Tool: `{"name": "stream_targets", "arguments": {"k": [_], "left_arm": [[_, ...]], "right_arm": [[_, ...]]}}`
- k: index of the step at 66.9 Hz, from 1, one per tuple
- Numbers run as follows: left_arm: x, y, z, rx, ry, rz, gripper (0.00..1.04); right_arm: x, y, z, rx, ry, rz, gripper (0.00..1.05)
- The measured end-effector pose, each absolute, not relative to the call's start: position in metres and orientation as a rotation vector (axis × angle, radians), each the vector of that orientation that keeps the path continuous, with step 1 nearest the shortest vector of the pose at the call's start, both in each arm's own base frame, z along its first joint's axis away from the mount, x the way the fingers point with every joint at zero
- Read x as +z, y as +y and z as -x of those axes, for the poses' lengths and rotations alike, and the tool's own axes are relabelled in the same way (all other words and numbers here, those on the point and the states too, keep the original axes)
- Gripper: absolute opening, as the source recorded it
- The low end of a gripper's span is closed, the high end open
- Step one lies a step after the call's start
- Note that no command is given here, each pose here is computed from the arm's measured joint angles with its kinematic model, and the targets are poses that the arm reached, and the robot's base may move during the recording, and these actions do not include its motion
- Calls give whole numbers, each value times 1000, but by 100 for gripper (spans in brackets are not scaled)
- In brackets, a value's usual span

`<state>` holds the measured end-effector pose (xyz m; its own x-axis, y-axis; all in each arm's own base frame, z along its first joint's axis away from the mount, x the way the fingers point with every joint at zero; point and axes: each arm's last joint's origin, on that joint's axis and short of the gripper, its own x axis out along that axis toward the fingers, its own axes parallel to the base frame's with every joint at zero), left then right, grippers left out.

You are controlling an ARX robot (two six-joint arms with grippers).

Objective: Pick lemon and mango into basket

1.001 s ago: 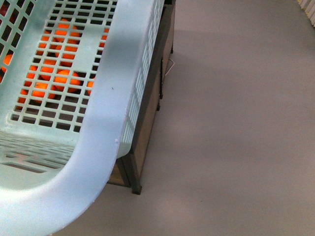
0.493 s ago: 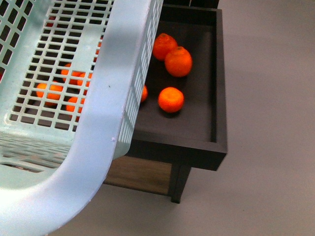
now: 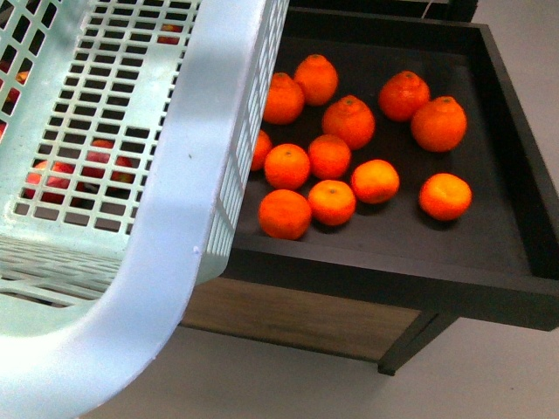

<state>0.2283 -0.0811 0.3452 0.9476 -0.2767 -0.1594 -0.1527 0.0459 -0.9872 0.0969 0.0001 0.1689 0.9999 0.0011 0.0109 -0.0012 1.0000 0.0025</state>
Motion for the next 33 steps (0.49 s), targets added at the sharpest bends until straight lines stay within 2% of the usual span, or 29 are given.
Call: {"name": "stream_targets", "arguments": {"k": [33], "left_arm": [[345,-81,-228,-96,342,1531,16]], "right_arm": [[169,0,-97,1,-12,-3,96]]}}
